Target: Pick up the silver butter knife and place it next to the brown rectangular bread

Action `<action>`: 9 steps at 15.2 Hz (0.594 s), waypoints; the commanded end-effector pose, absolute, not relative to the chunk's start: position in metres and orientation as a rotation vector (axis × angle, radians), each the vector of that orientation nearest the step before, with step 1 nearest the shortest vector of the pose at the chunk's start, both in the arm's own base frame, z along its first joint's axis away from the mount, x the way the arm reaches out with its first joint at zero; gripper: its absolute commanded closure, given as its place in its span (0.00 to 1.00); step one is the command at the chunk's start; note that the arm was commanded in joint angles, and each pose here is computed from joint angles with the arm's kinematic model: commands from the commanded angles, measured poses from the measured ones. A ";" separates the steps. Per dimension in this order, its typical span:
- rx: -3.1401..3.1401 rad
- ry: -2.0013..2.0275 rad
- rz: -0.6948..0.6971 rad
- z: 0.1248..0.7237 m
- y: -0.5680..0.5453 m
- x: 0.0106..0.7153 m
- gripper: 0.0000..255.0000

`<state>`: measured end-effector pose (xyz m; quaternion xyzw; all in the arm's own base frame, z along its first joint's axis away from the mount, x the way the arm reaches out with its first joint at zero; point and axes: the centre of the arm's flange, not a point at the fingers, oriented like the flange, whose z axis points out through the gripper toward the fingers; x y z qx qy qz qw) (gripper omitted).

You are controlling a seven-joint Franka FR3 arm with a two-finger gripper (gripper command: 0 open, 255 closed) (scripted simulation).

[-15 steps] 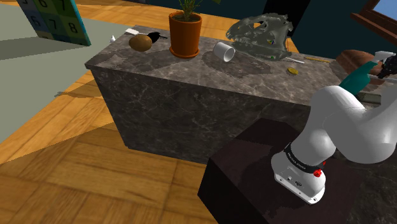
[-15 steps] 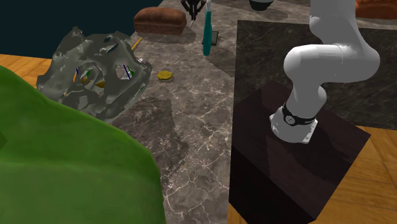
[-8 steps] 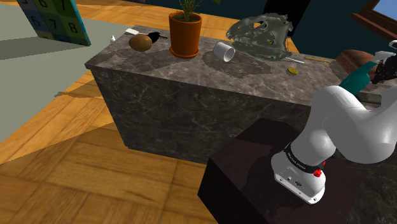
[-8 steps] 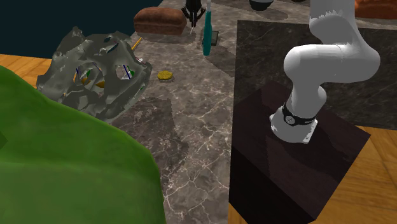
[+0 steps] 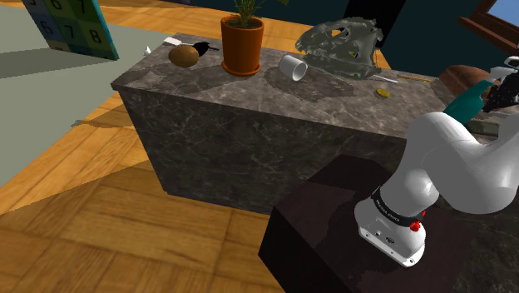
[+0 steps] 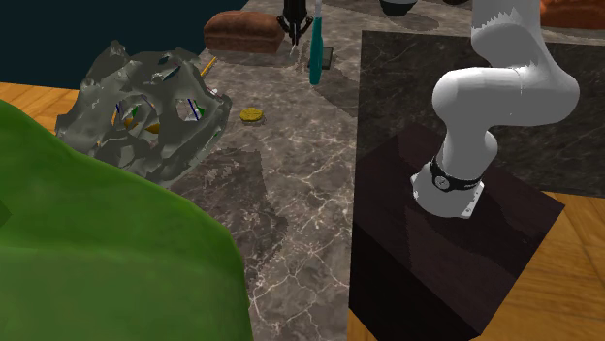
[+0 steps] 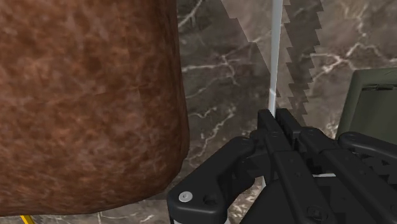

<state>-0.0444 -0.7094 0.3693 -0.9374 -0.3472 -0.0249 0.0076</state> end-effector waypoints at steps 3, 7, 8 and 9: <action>-2.931 -1.086 -0.078 0.369 -0.709 -0.044 0.00; -2.931 -1.086 -0.078 0.369 -0.709 -0.044 0.00; -2.931 -1.086 -0.078 0.382 -0.710 -0.045 0.00; -2.931 -1.086 -0.078 0.396 -0.710 -0.045 0.00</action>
